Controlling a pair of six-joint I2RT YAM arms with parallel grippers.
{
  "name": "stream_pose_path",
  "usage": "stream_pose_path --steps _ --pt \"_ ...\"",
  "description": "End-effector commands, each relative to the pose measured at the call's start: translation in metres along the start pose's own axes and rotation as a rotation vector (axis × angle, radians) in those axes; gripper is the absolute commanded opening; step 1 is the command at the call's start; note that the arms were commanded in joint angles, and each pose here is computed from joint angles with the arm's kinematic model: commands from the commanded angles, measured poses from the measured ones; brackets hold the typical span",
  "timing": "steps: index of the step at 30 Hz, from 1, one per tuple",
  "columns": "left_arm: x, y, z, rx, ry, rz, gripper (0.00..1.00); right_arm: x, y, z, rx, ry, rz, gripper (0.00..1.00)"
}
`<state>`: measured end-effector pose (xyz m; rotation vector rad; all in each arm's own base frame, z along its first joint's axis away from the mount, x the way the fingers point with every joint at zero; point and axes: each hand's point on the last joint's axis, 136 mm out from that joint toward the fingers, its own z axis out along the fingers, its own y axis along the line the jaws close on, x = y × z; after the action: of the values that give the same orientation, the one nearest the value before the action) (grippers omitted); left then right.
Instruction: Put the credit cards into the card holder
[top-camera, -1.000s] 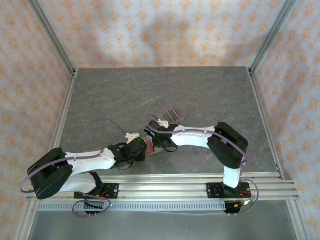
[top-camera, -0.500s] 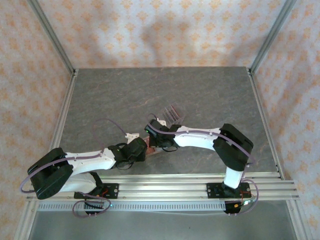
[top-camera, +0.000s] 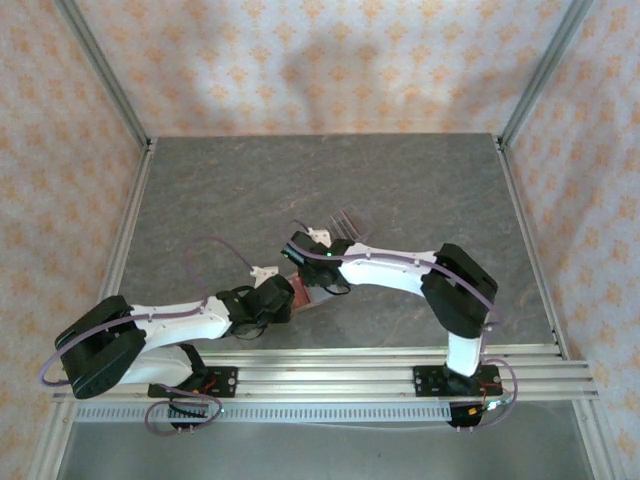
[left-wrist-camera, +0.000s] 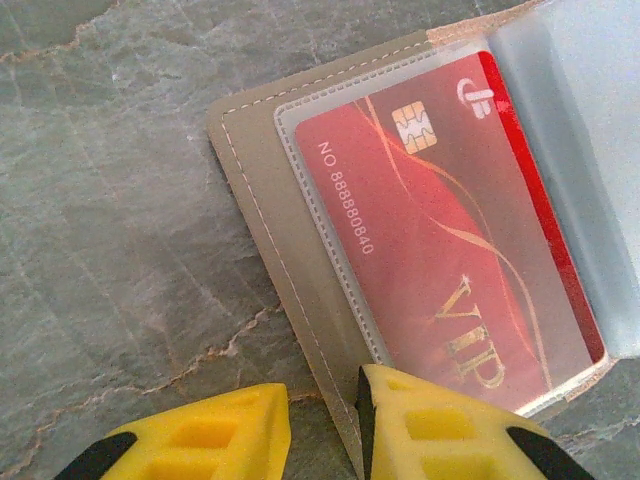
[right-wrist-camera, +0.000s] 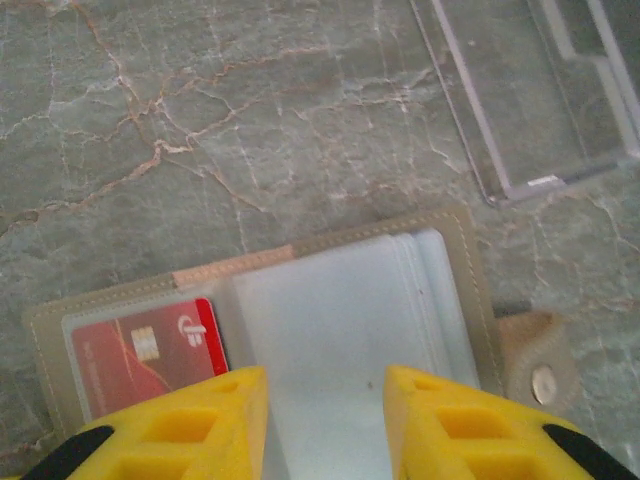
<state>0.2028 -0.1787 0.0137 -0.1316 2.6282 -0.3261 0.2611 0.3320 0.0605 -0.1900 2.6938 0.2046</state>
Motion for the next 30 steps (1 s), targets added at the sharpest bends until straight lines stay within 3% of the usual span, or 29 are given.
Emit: stream_pose_path --steps 1,13,20,30 --pt "0.016 0.002 0.007 0.005 0.05 -0.001 0.27 0.006 -0.015 0.012 0.092 0.028 -0.048 0.35" --pt "0.016 0.003 0.009 0.0 0.05 0.0 0.27 0.025 -0.032 0.038 0.174 0.081 -0.057 0.37" --pt "0.017 0.002 0.012 0.002 0.056 0.001 0.27 0.047 -0.032 0.053 0.149 0.135 -0.012 0.4" --pt "0.017 0.0 0.013 0.005 0.058 0.001 0.27 0.065 -0.022 0.065 0.06 0.177 0.053 0.22"
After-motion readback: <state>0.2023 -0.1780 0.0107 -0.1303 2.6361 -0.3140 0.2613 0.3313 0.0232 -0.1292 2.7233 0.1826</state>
